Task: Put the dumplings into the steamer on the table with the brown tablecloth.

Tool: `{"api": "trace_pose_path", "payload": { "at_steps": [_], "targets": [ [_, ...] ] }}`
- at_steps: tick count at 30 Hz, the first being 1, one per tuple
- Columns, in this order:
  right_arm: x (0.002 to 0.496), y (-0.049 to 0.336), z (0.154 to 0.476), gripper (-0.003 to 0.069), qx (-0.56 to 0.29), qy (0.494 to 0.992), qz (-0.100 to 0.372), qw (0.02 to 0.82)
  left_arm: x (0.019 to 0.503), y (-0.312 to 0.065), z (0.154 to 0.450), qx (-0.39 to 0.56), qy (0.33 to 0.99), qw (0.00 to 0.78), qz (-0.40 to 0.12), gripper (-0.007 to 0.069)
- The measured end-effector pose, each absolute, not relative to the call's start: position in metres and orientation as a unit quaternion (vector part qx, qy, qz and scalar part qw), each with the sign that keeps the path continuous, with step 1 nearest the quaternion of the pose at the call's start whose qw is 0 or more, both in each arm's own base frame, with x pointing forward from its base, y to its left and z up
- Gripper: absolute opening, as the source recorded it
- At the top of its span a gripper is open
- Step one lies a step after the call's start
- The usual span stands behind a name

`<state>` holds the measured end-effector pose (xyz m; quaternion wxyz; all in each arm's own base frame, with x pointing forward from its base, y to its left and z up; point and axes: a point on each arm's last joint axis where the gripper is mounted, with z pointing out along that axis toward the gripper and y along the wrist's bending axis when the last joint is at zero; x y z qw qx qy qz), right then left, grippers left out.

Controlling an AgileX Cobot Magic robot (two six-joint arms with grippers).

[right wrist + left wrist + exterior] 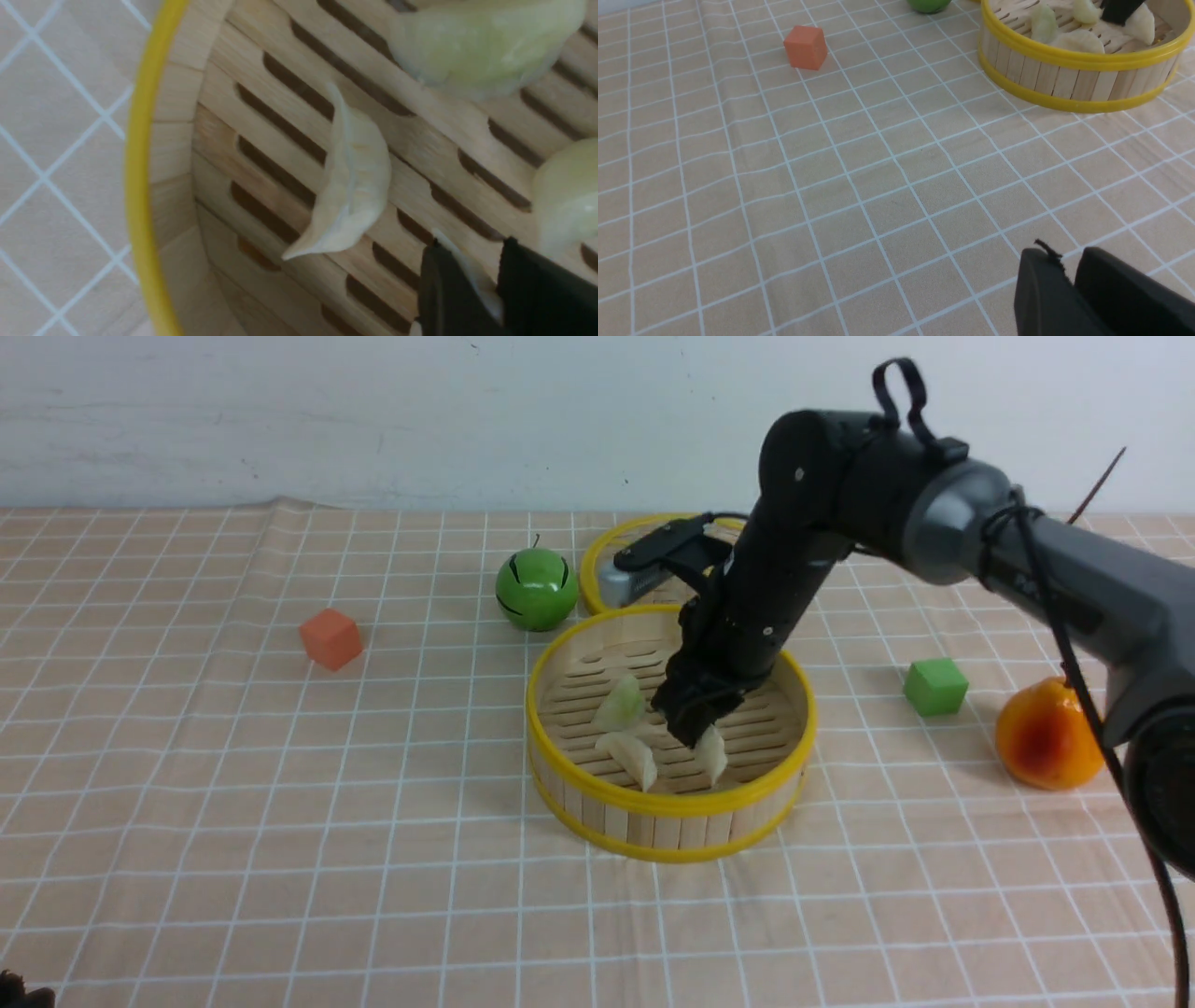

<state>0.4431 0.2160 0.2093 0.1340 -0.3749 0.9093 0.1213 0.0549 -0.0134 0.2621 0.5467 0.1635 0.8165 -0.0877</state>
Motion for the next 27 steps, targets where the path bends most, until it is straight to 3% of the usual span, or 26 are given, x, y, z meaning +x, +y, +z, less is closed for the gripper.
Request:
{"api": "trace_pose_path", "payload": {
  "at_steps": [3,8,9,11,14,16,17,20,21,24,27],
  "targets": [
    [0.445,0.217,0.202,0.0183,-0.354,0.918,0.123,0.131,0.055,-0.013,0.262,0.164,0.817,0.547,-0.088,0.0109],
    [0.442,0.215,0.2,0.0357,-0.324,0.93,0.124,0.12,0.055,-0.014,0.263,0.164,0.813,0.551,-0.09,0.0111],
    [0.442,0.215,0.2,0.0363,-0.324,0.93,0.124,0.12,0.055,-0.014,0.263,0.164,0.813,0.551,-0.09,0.0111],
    [0.437,0.212,0.214,0.0428,-0.319,0.932,0.123,0.12,0.055,-0.014,0.263,0.164,0.813,0.552,-0.091,0.0111],
    [0.427,0.206,0.255,0.0441,-0.298,0.934,0.13,0.147,0.055,-0.014,0.263,0.164,0.813,0.552,-0.091,0.0111],
    [0.419,0.202,0.28,0.0435,-0.29,0.933,0.133,0.165,0.055,-0.014,0.263,0.164,0.813,0.552,-0.091,0.0111],
    [0.406,0.194,0.318,0.0414,-0.281,0.928,0.139,0.199,0.055,-0.014,0.263,0.164,0.812,0.552,-0.091,0.0111],
    [0.372,0.175,0.393,0.034,-0.28,0.907,0.143,0.281,0.055,-0.014,0.263,0.164,0.812,0.552,-0.091,0.0113],
    [0.366,0.172,0.402,0.0327,-0.28,0.904,0.14,0.292,0.055,-0.014,0.263,0.164,0.812,0.552,-0.091,0.0113],
    [0.317,0.146,0.467,0.0195,-0.279,0.878,0.117,0.371,0.055,-0.015,0.264,0.163,0.812,0.552,-0.098,0.0115],
    [0.268,0.121,0.501,0.0082,-0.267,0.863,0.096,0.418,0.054,-0.016,0.264,0.158,0.812,0.55,-0.111,0.0118]
  ]
}}
